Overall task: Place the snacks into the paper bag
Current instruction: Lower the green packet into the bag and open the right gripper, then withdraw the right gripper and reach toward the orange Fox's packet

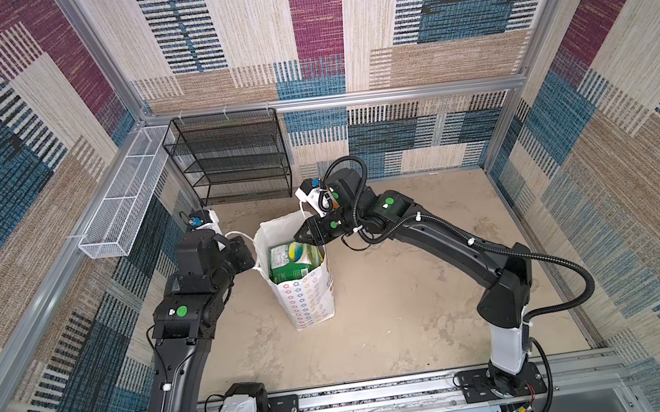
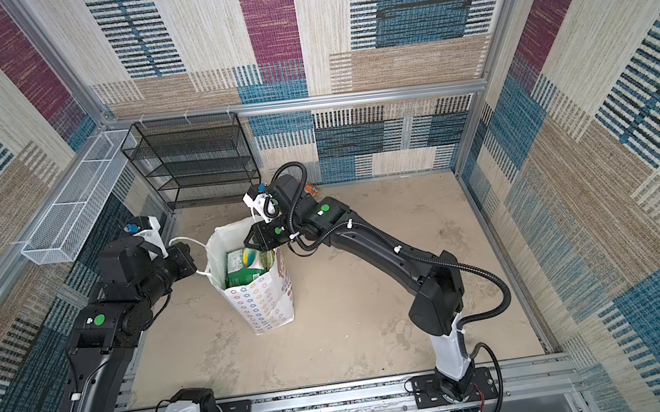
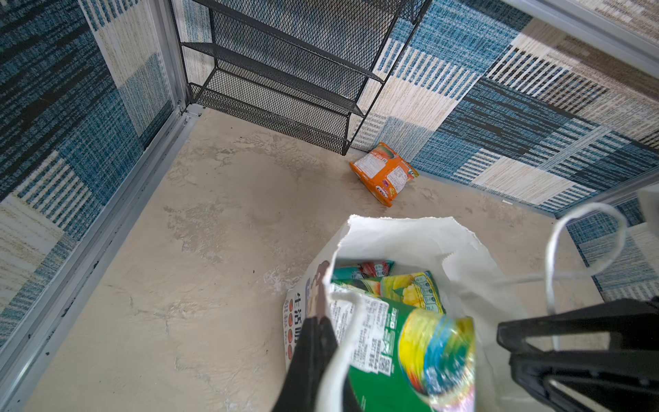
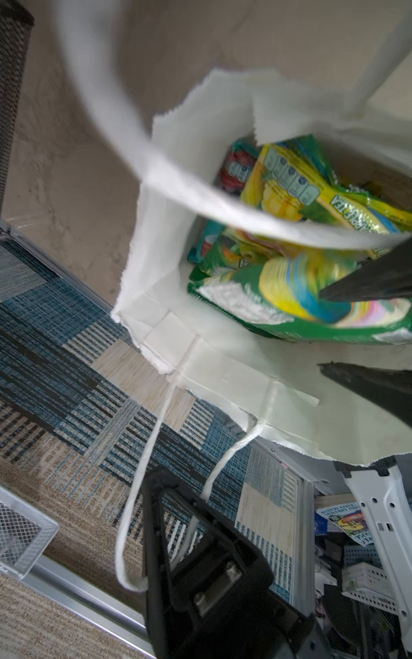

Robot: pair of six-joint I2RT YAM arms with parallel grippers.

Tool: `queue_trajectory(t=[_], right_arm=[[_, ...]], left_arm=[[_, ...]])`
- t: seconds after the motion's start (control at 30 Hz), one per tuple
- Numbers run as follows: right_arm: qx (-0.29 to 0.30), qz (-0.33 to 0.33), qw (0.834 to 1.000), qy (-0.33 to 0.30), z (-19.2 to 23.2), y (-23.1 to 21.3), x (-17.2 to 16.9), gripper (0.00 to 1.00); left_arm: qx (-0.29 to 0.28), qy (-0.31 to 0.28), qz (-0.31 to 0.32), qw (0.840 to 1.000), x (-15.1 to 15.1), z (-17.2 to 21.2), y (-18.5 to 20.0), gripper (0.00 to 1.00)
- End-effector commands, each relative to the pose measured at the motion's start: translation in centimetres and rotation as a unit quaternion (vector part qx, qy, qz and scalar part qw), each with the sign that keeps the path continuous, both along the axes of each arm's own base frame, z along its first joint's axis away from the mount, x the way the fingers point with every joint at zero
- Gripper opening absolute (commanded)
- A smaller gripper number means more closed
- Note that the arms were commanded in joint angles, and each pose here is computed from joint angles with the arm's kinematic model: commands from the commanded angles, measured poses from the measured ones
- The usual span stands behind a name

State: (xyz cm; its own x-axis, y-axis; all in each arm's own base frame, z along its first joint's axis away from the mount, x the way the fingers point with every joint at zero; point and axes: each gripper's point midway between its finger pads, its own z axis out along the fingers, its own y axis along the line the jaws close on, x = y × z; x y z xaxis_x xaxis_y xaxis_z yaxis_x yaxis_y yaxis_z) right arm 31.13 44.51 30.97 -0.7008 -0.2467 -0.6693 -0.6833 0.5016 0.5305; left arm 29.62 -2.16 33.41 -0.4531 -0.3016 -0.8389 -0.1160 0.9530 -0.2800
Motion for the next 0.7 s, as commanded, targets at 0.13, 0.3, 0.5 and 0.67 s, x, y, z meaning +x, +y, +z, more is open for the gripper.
queue_trajectory(t=[0.13,0.3,0.5,0.67], right_arm=[[-0.013,-0.055,0.996,-0.065,2.4,-1.5,1.7,0.38],[0.021,-0.045,0.993,-0.103,5.7,-1.5,1.0,0.46],[0.06,-0.04,0.987,-0.141,9.5,-2.0,0.4,0.6],[0.079,-0.054,0.977,-0.188,12.9,-3.3,0.2,0.75]], left_arm=[[-0.003,-0.018,-0.005,1.0,0.4,0.8,-0.2,0.01],[-0.003,-0.017,-0.006,1.0,0.4,0.8,-0.2,0.01],[-0.003,-0.017,-0.005,1.0,0.4,0.8,-0.2,0.01],[-0.003,-0.018,-0.005,1.0,0.3,0.8,-0.2,0.01]])
